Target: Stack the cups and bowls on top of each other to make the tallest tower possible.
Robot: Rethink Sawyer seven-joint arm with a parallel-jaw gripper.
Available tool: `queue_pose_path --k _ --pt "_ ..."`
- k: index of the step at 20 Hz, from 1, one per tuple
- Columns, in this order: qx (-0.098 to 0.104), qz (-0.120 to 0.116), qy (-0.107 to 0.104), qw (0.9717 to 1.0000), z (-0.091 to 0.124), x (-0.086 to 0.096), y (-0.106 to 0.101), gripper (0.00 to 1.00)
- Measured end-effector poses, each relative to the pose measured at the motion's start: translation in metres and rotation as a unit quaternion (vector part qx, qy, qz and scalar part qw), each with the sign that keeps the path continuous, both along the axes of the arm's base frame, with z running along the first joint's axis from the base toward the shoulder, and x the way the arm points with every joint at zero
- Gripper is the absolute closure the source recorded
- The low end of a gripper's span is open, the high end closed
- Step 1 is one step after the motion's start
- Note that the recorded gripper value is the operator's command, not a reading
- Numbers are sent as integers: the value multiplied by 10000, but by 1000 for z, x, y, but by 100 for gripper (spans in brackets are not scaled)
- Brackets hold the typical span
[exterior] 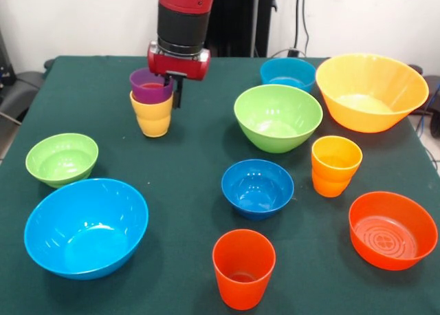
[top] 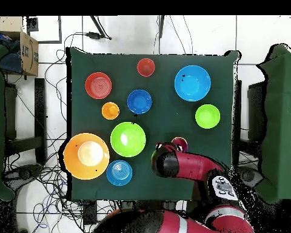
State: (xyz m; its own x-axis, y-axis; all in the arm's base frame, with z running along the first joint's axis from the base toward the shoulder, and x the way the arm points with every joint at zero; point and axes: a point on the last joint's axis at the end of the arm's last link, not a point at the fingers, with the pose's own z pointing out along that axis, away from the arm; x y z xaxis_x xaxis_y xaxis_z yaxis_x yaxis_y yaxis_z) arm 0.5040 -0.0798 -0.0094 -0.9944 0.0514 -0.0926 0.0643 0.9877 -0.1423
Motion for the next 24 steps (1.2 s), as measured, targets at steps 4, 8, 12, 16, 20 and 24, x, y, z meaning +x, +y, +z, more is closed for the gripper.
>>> queue_pose_path --k 4,8,12,16,20,24 --pt "3 59 54 10000 0 16 16 100" --pt "-8 134 47 9999 0 32 28 100" --pt "-11 143 71 9999 -2 44 33 100" --pt "-16 107 129 9999 -2 57 32 100" --pt "-32 89 202 9998 -2 70 28 100" --pt "-43 81 245 9997 -2 77 26 100"
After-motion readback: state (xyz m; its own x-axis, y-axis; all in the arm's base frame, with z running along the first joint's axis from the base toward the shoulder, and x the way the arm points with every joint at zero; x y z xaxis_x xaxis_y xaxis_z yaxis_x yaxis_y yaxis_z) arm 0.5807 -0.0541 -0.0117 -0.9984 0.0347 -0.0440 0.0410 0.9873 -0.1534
